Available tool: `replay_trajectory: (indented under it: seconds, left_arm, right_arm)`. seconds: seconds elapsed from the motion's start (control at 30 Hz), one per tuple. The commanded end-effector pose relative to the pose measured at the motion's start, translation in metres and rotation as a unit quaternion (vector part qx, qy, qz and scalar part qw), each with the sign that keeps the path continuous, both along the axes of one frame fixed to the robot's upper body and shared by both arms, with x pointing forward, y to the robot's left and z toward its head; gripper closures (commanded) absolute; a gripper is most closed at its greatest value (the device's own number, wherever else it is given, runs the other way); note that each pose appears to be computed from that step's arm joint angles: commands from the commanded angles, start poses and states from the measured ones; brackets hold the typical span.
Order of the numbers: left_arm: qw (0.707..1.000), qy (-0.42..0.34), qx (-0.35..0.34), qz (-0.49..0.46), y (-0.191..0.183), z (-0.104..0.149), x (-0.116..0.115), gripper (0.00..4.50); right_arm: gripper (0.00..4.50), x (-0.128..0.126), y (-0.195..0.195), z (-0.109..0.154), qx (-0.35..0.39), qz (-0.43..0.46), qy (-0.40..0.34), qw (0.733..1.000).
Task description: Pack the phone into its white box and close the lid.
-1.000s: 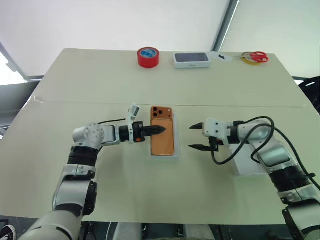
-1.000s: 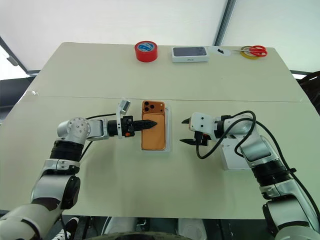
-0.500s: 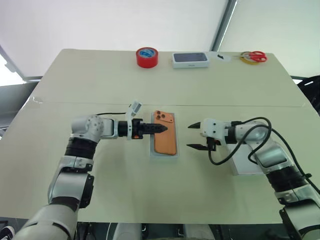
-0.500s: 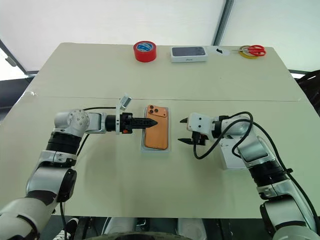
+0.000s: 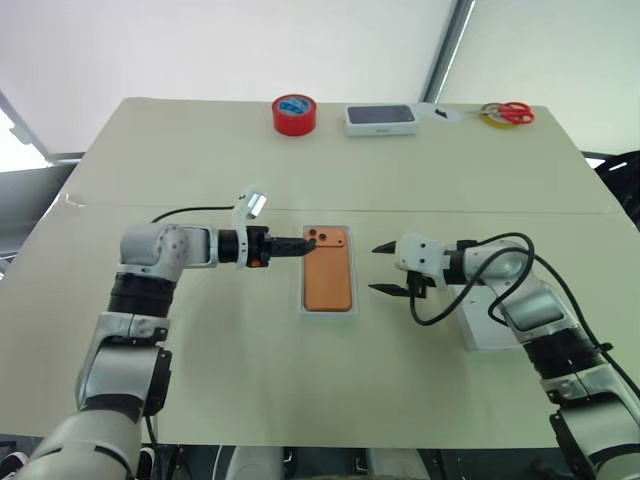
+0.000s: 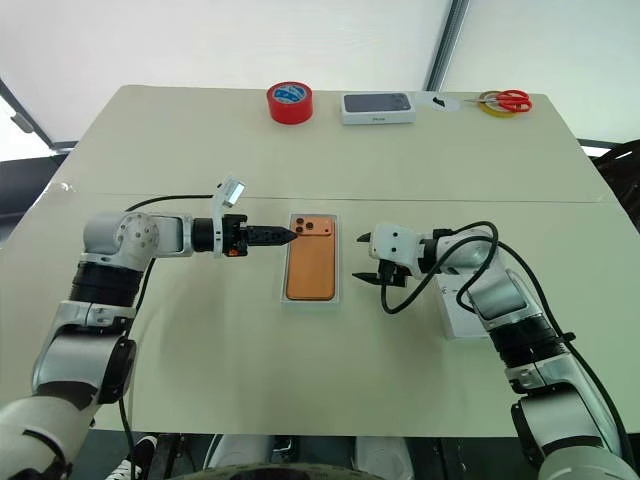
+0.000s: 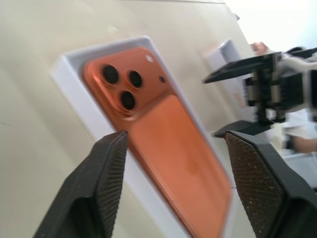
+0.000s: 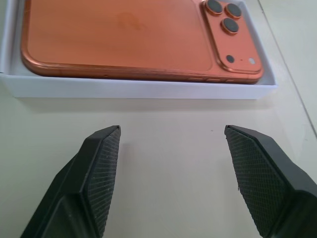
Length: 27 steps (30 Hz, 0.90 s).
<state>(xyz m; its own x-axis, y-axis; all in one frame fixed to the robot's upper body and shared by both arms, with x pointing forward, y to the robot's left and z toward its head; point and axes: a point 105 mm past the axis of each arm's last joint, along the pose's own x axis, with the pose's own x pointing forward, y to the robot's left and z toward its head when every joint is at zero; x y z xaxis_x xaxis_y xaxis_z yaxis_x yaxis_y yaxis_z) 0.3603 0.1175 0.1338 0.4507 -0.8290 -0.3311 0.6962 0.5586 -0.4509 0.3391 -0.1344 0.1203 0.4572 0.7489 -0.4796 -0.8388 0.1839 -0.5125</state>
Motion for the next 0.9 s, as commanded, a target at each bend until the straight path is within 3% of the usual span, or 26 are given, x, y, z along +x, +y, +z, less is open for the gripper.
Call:
replay_trajectory:
  seconds: [0.03, 0.13, 0.17, 0.4, 0.73, 0.9]
  left_arm:
    - [0.987, -0.139, 0.078, 0.028, 0.013, 0.008, 0.005, 2.98]
    - [0.978, -0.179, 0.107, 0.019, 0.011, -0.003, -0.001, 4.46]
    - [0.974, -0.193, 0.119, 0.011, 0.010, -0.007, -0.003, 4.49]
    - [0.973, -0.194, 0.119, -0.043, -0.031, -0.040, -0.020, 4.49]
    - [0.970, -0.185, 0.037, -0.150, -0.101, -0.029, -0.041, 4.49]
    - [0.964, -0.187, 0.030, -0.185, -0.130, -0.031, -0.047, 4.49]
  right_arm:
    - [2.79, 0.008, 0.000, 0.012, 0.001, -0.005, -0.040, 0.999]
    - [4.29, 0.009, 0.004, 0.005, -0.005, -0.004, -0.037, 0.999]
    - [4.41, 0.009, 0.005, 0.003, -0.007, -0.002, -0.036, 0.999]
    - [4.41, 0.008, 0.017, -0.008, -0.017, 0.011, -0.013, 1.000]
    - [4.41, -0.023, -0.024, -0.009, -0.058, 0.016, 0.026, 0.998]
    - [4.41, -0.037, -0.050, -0.008, -0.079, -0.008, 0.039, 0.996]
